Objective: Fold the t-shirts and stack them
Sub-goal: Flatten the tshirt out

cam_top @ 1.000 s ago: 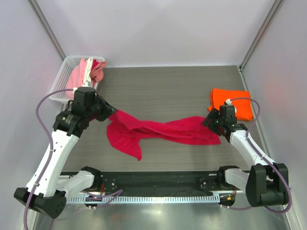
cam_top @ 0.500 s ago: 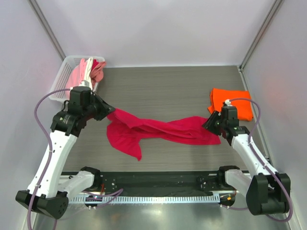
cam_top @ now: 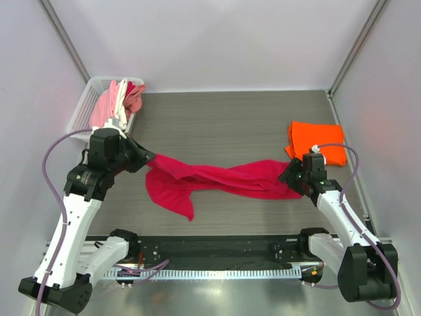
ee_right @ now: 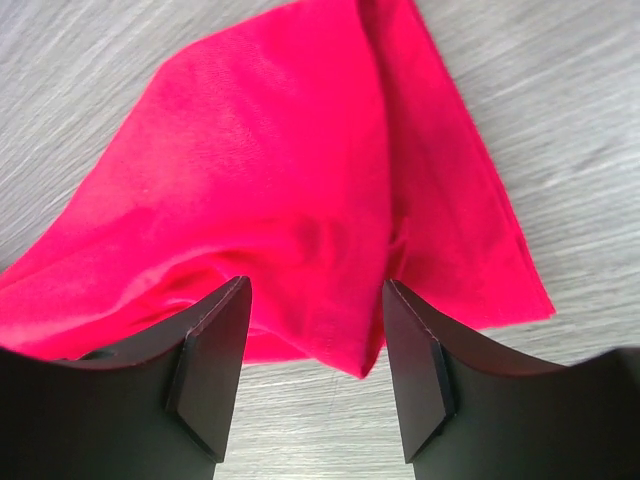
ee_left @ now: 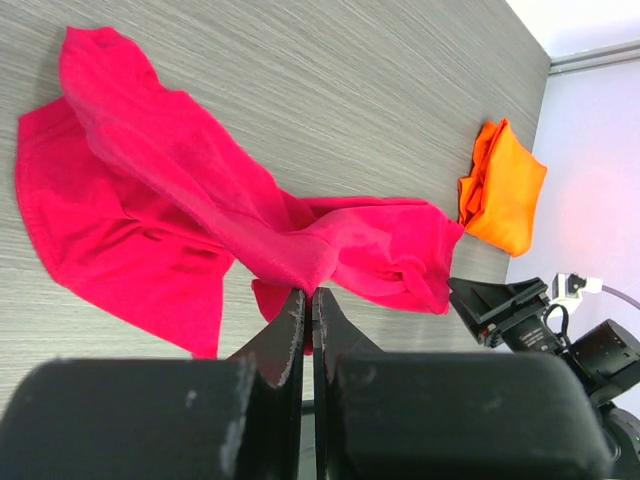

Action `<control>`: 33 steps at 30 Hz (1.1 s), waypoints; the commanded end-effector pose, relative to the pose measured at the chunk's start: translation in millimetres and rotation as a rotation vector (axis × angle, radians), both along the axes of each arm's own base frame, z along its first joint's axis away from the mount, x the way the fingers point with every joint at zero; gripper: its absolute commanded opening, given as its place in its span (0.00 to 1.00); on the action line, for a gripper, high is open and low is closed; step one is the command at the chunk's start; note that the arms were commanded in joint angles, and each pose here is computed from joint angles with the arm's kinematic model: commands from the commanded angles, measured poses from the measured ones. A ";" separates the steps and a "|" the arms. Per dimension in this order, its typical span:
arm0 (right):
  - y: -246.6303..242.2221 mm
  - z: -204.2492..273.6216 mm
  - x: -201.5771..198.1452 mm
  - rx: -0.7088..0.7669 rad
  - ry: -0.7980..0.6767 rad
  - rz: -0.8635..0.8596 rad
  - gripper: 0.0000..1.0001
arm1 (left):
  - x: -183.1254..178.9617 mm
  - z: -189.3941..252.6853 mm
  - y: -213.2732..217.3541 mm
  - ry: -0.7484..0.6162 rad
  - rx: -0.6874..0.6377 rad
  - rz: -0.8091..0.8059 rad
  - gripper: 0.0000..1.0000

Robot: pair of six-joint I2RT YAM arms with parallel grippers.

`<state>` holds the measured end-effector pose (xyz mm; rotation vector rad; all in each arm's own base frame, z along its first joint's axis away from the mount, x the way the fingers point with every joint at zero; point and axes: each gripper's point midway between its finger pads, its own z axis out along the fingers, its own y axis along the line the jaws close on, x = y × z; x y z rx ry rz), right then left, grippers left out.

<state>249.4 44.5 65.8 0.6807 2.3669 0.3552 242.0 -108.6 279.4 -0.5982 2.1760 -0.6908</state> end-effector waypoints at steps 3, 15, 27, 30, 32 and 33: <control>-5.8 -7.2 -0.5 0.004 -0.002 -0.065 0.61 | 2.9 14.4 3.4 -0.065 0.014 -0.002 0.00; 11.3 2.3 9.2 0.076 -0.045 0.004 0.01 | -6.2 17.5 6.2 -0.064 0.019 -0.003 0.00; 13.4 80.4 -18.4 0.115 -0.214 -0.001 0.01 | -54.2 52.8 -9.0 -0.097 -0.106 -0.108 0.00; 14.4 95.4 -32.0 0.134 -0.236 -0.007 0.01 | -59.0 60.3 -3.4 -0.118 -0.100 -0.085 0.00; 20.0 95.8 -43.7 0.180 -0.218 -0.011 0.01 | -63.5 65.4 2.7 -0.137 -0.088 -0.060 0.00; 22.8 99.7 -49.0 0.200 -0.234 -0.007 0.01 | -64.8 66.9 4.0 -0.142 -0.087 -0.054 0.00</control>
